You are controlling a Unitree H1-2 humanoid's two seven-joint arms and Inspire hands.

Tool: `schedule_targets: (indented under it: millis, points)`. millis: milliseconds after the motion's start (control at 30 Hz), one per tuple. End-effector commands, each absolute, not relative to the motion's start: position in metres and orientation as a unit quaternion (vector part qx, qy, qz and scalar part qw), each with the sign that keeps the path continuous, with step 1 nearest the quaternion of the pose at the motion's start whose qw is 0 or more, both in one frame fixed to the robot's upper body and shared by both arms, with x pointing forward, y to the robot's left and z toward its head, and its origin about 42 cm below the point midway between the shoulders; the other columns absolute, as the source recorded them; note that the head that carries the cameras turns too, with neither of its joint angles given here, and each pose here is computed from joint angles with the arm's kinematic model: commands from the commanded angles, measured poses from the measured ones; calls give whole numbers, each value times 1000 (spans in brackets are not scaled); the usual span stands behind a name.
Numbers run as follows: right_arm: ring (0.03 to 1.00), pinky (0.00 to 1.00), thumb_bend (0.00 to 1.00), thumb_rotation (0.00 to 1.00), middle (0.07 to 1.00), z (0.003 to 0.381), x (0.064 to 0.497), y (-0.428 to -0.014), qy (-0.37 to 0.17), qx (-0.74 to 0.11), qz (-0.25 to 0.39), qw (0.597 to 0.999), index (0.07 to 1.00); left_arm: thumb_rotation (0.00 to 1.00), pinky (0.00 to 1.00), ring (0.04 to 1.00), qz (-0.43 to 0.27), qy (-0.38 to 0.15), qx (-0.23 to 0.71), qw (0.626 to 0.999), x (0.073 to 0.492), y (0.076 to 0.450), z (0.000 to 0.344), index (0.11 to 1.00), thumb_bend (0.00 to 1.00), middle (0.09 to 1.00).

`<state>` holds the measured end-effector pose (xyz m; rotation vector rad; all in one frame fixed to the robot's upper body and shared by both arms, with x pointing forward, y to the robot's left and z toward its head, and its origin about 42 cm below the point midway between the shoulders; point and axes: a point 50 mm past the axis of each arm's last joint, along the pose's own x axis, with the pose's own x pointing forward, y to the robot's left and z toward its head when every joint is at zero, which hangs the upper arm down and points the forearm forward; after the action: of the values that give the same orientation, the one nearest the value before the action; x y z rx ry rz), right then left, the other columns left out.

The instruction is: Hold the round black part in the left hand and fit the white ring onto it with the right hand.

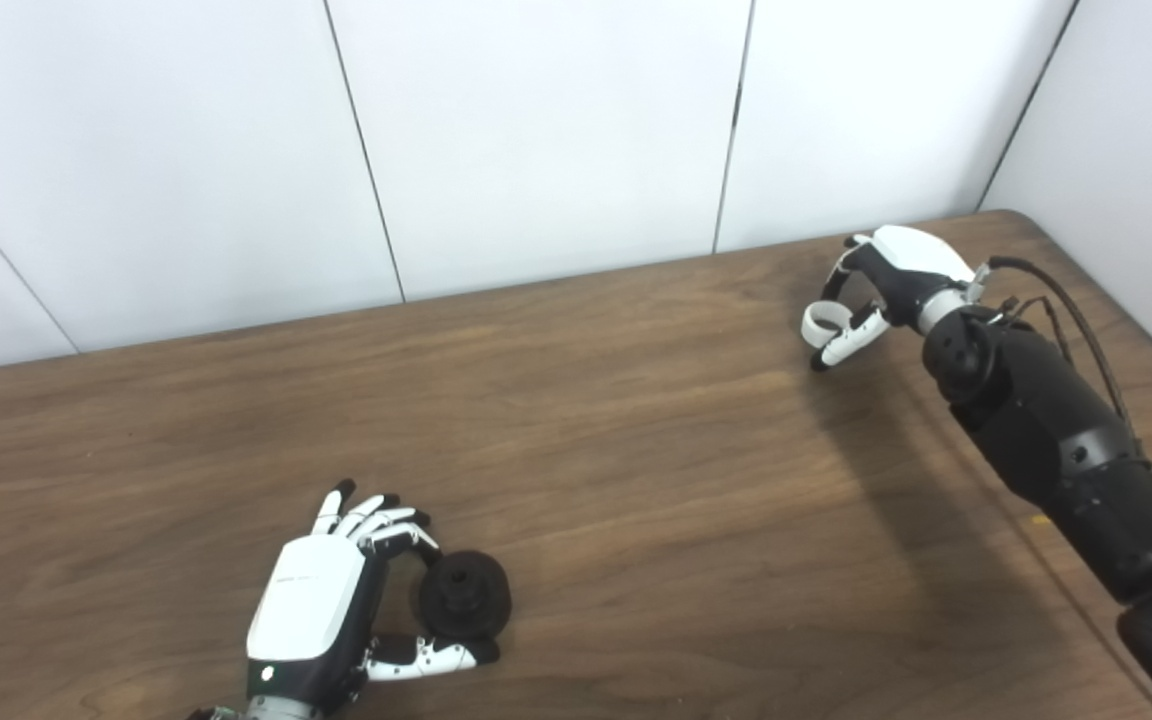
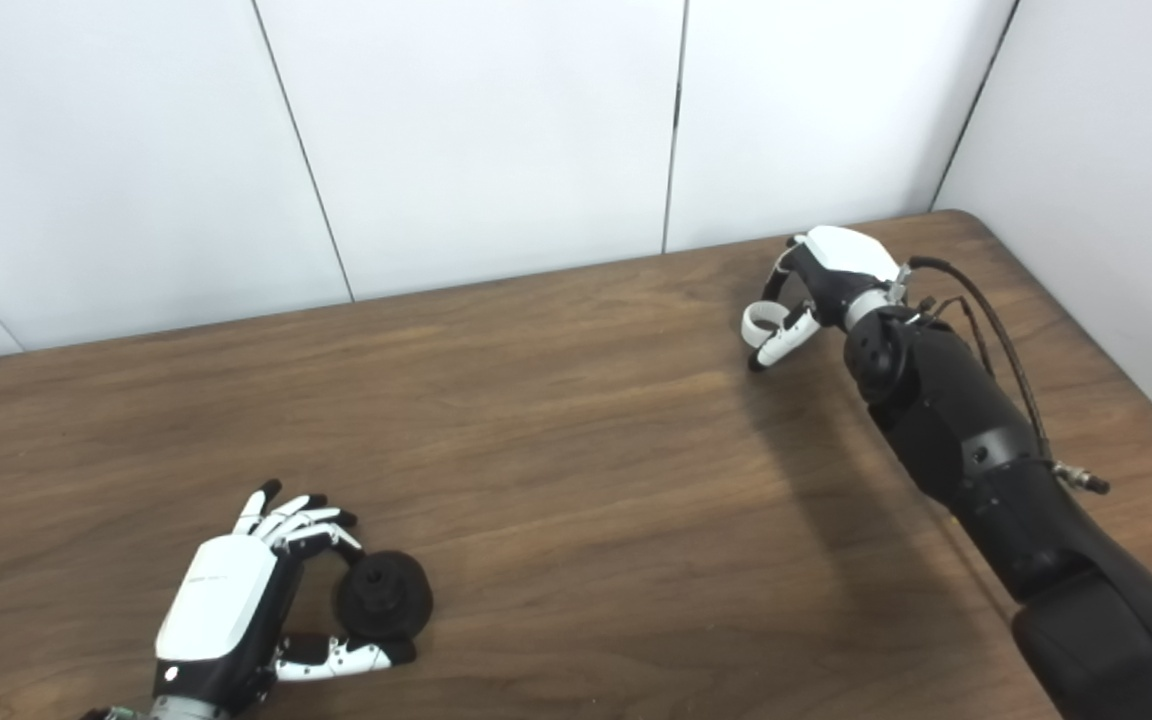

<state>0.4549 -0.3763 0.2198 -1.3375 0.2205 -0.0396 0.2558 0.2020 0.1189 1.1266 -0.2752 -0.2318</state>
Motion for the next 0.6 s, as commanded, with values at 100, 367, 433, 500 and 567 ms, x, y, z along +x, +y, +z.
schedule_targets:
  millis: [100, 367, 433, 500, 567]
  points:
    - [1000, 1000, 524, 135, 897, 243, 459, -385, 65, -624, -45, 778, 487, 51, 1000, 869, -108, -102, 554, 819, 252, 214, 115, 483, 524, 759]
    - [1000, 1000, 524, 136, 888, 240, 457, -386, 62, -634, -41, 770, 487, 51, 1000, 864, -108, -106, 552, 820, 252, 213, 116, 483, 524, 757]
    - [1000, 1000, 524, 137, 888, 240, 456, -386, 61, -635, -40, 769, 487, 51, 1000, 864, -108, -108, 551, 820, 252, 212, 116, 483, 524, 757]
    - [1000, 1000, 524, 138, 887, 240, 455, -387, 60, -634, -40, 770, 487, 51, 1000, 864, -108, -108, 551, 820, 252, 212, 116, 483, 524, 757]
    - [1000, 1000, 524, 138, 886, 241, 453, -386, 54, -633, -38, 771, 487, 51, 1000, 864, -108, -107, 552, 820, 252, 212, 115, 483, 524, 757]
